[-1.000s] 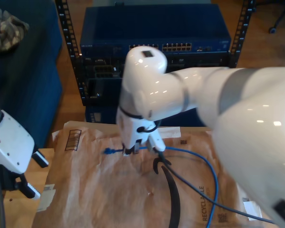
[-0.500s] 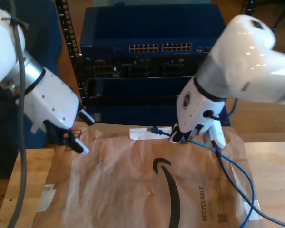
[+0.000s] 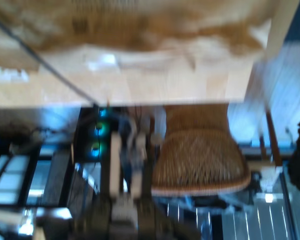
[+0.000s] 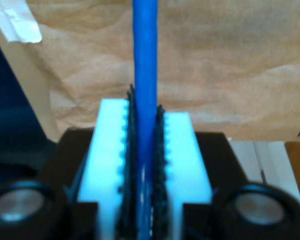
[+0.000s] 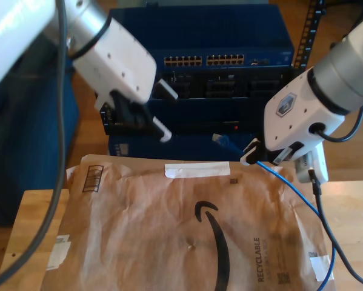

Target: Grab the cable and plug it in

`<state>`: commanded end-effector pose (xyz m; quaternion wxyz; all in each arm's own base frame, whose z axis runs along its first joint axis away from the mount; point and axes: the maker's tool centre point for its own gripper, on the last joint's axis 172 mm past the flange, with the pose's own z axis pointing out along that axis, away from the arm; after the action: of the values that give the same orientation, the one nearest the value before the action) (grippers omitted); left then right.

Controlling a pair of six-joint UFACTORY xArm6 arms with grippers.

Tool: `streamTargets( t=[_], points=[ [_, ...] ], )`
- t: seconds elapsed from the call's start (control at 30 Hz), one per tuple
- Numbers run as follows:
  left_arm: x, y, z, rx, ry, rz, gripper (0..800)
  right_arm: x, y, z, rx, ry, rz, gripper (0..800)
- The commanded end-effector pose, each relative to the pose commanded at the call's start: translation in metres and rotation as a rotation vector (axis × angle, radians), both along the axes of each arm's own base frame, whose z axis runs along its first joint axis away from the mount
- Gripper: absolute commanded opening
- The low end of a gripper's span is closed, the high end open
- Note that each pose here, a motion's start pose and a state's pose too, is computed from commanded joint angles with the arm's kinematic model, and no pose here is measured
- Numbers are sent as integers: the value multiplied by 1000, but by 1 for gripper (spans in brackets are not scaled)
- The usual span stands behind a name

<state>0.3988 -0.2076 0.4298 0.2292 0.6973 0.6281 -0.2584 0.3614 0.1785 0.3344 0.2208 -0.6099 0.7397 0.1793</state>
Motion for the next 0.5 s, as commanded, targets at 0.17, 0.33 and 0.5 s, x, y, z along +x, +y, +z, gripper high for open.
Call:
streamTargets(
  t=[0.17,0.33,0.5],
  points=[
    [9,-7,29,-23,-27,-9,797,4,-7,20,47,-23,-43,2],
    [-2,-27,57,-123,-7,-35,798,7,-7,54,111,-36,-55,2],
    [-17,-37,78,-180,7,-76,797,2,-9,79,177,-26,-55,2]
  ],
)
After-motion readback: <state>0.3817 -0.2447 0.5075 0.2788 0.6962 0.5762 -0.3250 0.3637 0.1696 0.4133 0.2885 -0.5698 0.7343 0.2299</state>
